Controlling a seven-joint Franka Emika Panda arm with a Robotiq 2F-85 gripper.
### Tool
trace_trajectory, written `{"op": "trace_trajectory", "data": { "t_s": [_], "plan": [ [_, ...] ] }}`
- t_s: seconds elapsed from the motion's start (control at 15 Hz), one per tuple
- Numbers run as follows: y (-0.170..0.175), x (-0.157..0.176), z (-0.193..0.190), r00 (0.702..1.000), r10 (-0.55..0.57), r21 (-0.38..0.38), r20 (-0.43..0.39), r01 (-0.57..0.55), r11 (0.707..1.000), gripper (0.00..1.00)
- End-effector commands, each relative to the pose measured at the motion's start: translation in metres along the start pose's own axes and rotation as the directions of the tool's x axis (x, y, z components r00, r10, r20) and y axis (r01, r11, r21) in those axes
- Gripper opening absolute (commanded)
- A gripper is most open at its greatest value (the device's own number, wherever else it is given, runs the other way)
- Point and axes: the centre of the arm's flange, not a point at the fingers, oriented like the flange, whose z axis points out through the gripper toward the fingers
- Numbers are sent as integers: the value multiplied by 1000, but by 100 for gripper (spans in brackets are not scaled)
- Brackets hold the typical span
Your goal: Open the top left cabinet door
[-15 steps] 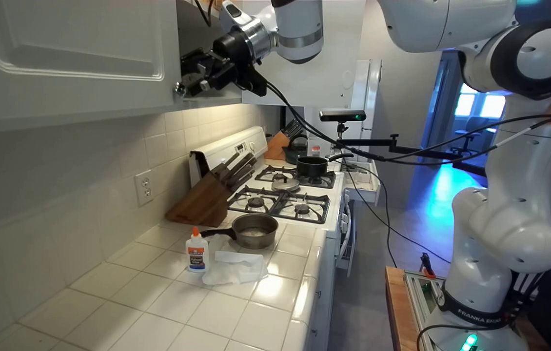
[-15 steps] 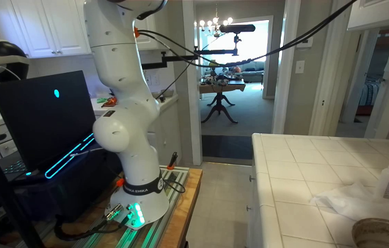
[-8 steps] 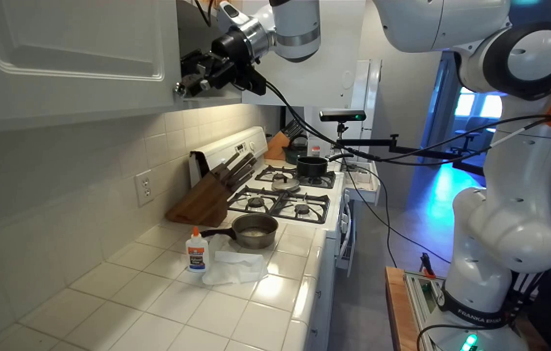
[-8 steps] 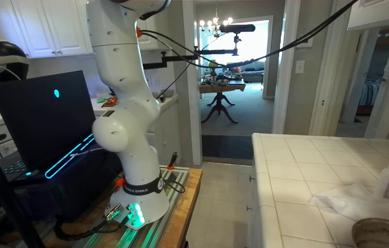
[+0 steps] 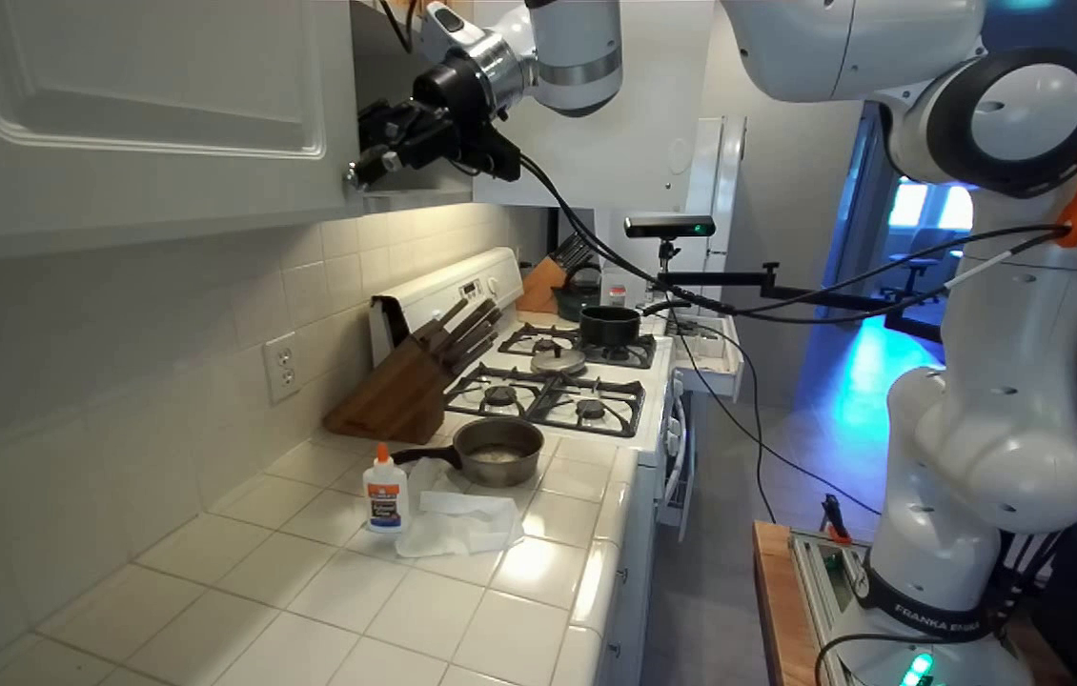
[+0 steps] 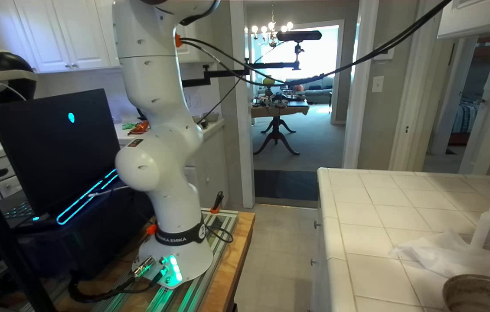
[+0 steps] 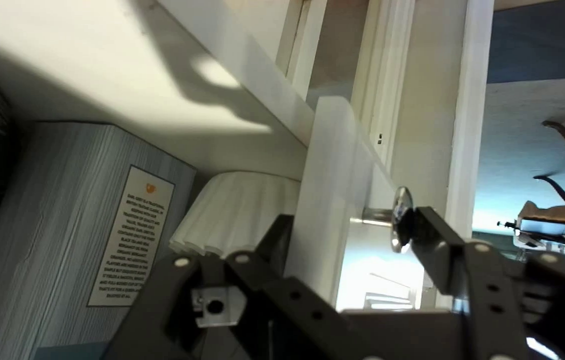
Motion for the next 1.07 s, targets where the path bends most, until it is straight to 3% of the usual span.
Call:
{"op": "trace_trajectory", "data": {
  "t_s": [0.0,1.0],
  "plan": [
    [-4,6,10,1000,12,59,2,-12,998,38],
    [-40,9,11,987,55,52,150,-63,997,38]
  ]
}}
